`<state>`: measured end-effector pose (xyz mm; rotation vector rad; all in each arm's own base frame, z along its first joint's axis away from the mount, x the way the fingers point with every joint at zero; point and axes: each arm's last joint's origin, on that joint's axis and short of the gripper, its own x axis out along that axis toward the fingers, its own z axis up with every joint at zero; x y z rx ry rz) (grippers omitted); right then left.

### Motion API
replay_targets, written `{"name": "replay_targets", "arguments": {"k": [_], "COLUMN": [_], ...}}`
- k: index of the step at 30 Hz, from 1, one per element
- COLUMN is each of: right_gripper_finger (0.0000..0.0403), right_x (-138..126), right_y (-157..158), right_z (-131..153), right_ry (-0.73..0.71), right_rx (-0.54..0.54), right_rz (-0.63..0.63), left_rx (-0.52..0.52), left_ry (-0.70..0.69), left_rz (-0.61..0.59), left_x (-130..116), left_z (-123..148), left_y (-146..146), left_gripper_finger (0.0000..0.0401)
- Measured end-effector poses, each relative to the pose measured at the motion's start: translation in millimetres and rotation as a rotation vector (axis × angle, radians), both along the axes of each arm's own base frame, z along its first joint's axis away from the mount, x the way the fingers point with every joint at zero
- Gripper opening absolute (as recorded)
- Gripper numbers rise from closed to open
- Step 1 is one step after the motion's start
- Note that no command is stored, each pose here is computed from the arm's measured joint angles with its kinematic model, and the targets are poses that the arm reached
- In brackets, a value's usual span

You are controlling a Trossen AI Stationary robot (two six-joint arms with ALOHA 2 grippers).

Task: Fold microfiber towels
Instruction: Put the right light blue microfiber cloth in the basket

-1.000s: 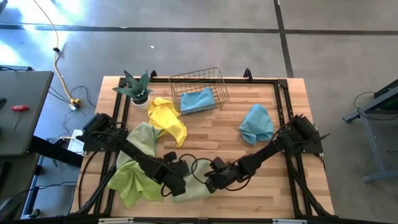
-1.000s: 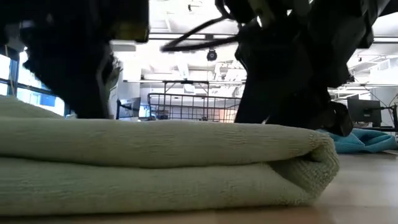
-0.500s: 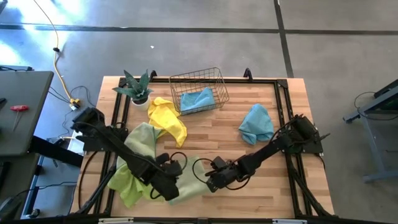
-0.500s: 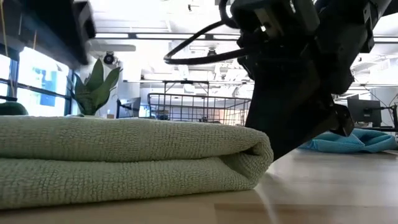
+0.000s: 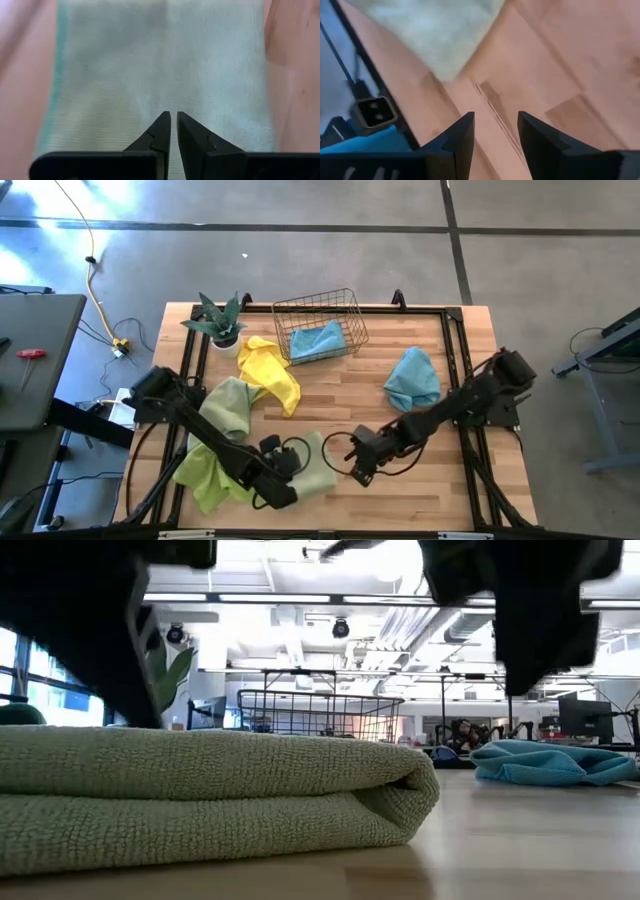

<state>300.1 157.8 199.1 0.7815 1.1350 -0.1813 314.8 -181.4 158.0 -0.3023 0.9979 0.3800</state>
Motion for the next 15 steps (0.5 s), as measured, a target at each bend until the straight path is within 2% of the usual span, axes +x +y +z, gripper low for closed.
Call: {"name": "replay_targets", "arguments": {"k": [5, 10, 15], "right_gripper_finger": [0.0142, 0.0142, 0.0142], "right_x": [-14, -30, -50], "right_y": [-5, -9, -9], "right_z": [30, 55, 71], "right_ry": [-0.069, -0.155, -0.213], "right_rx": [-0.014, -0.038, -0.149], "right_rz": [-0.024, -0.096, -0.141], "left_rx": [-0.019, -0.065, -0.059], "left_ry": [0.031, -0.024, -0.095], "left_rz": [-0.025, -0.076, -0.107], "left_x": [9, 31, 53], "left_z": [-22, -36, -43], "left_y": [0, 7, 26], "left_gripper_finger": [0.0017, 0.0010, 0.0004]}}
